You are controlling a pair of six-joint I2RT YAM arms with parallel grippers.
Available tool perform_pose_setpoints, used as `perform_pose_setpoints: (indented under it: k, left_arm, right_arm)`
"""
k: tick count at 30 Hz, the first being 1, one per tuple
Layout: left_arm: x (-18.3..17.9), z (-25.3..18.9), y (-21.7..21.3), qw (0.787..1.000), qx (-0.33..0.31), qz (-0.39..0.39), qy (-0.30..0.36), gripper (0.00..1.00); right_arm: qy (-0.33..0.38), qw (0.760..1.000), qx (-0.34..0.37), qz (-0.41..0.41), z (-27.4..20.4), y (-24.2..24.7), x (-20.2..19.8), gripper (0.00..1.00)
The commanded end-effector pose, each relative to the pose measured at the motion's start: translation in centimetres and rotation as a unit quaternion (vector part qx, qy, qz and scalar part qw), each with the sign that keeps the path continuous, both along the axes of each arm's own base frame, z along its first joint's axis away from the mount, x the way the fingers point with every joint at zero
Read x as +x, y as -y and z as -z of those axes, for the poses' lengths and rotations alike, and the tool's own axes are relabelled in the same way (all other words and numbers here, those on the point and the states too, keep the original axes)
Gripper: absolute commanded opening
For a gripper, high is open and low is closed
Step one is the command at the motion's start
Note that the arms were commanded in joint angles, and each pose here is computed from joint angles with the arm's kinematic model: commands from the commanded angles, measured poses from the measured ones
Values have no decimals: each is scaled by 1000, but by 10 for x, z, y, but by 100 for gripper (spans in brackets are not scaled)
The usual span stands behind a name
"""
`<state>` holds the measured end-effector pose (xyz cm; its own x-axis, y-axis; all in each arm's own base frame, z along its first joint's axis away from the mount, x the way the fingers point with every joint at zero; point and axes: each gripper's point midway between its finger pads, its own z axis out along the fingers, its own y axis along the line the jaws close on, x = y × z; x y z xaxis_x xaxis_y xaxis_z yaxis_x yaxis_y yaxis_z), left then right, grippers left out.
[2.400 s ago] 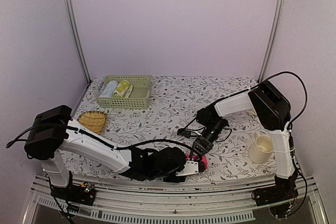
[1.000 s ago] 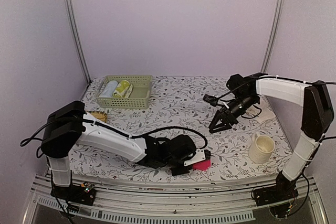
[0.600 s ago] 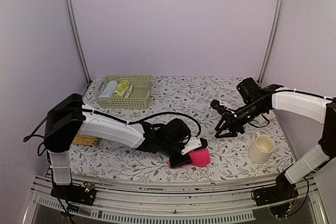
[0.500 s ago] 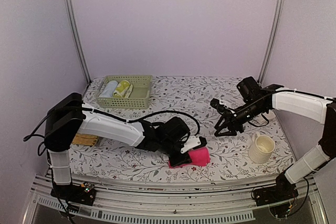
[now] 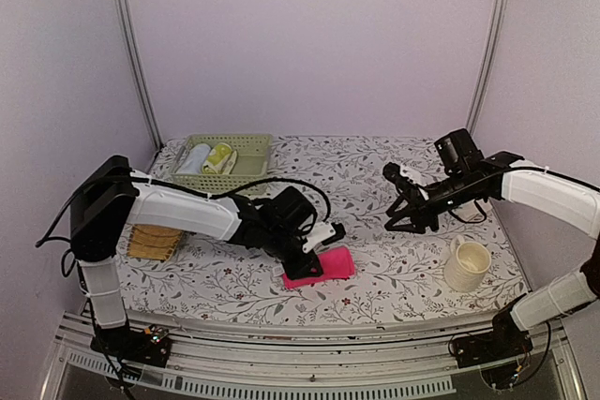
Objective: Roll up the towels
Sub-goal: Pick up the towel from the center of the board, then place the towel in the bin.
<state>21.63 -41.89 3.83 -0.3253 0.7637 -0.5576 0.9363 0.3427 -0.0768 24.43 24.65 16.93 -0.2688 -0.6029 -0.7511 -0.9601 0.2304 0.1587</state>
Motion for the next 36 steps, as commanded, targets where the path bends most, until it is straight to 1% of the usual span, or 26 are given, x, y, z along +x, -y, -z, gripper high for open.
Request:
perform_pose_setpoints:
  k: [1,4,8,13,16,19,22,25,28,30,33,36]
  left_arm:
    - [16,-26,-15,998,-36,-36,-36,0]
    - [29,-44,-16,996,-58,-51,-33,0]
    - [53,-67,-22,994,-75,-81,-14,0]
    - [88,-89,-32,988,-86,-125,6,0]
    - [114,-100,-43,983,-77,-166,28,0]
    - [144,-114,-57,972,-69,-216,56,0]
    - [179,-137,-73,954,-65,-276,93,0]
    - [215,-158,-99,926,-53,-348,139,0]
    - [244,-174,-122,901,-52,-398,166,0]
    - [263,-178,-138,885,-43,-427,179,0]
    - [294,-166,-164,864,-12,-467,188,0]
    - [317,-162,-184,844,-2,-500,194,0]
  right_arm:
    - [57,997,13,54,-15,12,18,45]
    - [71,991,22,114,-19,33,43,45]
    - [46,983,41,174,-23,61,65,45]
    - [63,977,33,199,-24,73,71,46]
    - [71,975,29,208,-24,77,73,46]
    - [71,974,29,211,-23,78,73,47]
    - [67,975,30,211,-22,78,73,47]
    - [63,975,28,211,-18,78,73,47]
    - [61,975,27,212,-17,78,74,47]
    - [61,975,27,212,-17,78,74,47]
    - [60,975,24,213,-15,79,74,47]
    - [60,975,22,215,-14,79,74,47]
